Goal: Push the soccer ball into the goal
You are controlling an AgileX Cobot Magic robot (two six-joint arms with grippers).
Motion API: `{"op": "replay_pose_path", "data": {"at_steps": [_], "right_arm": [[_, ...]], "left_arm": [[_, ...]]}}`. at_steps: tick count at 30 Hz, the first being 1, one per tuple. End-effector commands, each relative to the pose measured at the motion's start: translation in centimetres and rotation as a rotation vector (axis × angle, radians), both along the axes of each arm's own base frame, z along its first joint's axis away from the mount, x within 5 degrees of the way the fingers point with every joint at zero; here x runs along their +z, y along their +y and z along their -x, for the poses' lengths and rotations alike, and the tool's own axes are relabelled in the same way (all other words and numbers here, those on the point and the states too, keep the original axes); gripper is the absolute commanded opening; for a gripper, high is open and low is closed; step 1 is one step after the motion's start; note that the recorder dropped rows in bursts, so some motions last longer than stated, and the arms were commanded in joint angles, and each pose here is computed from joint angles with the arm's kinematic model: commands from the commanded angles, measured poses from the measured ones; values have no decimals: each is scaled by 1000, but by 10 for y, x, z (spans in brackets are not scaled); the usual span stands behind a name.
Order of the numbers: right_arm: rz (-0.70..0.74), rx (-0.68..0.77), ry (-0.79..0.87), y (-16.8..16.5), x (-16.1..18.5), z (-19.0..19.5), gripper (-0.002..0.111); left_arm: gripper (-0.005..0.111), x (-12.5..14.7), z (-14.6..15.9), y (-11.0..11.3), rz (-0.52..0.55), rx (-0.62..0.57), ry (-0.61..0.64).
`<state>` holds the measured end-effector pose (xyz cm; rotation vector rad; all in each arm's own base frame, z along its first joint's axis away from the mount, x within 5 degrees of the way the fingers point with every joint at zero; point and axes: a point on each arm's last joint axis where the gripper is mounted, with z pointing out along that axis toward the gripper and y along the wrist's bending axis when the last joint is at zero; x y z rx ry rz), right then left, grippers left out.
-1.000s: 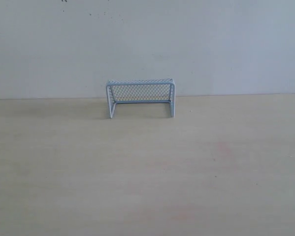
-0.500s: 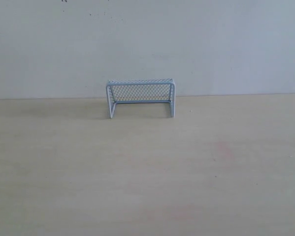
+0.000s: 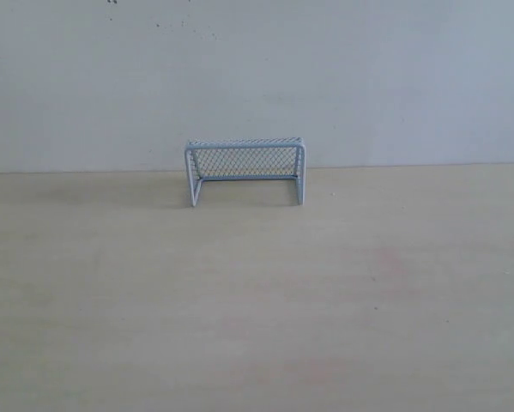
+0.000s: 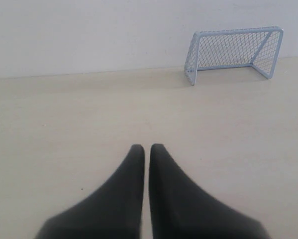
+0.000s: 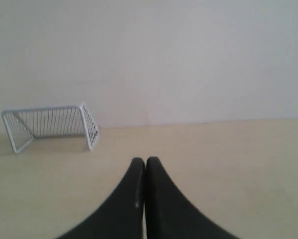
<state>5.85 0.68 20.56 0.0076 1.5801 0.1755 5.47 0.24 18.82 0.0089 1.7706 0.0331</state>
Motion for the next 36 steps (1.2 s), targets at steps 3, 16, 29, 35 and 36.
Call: {"op": "replay_pose_path", "data": {"at_steps": [3, 16, 29, 35, 36], "right_arm": [[61, -39, 134, -4, -13, 3, 0], [153, -38, 237, -5, -23, 5, 0], [151, -39, 237, -5, -23, 5, 0], [151, -39, 237, -5, -23, 5, 0], [151, -39, 237, -5, -23, 5, 0]], "left_arm": [[4, -1, 0, 0, -7, 2, 3], [4, -1, 0, 0, -7, 2, 3], [4, -1, 0, 0, -7, 2, 3], [4, -1, 0, 0, -7, 2, 3], [4, -1, 0, 0, -7, 2, 3]]}}
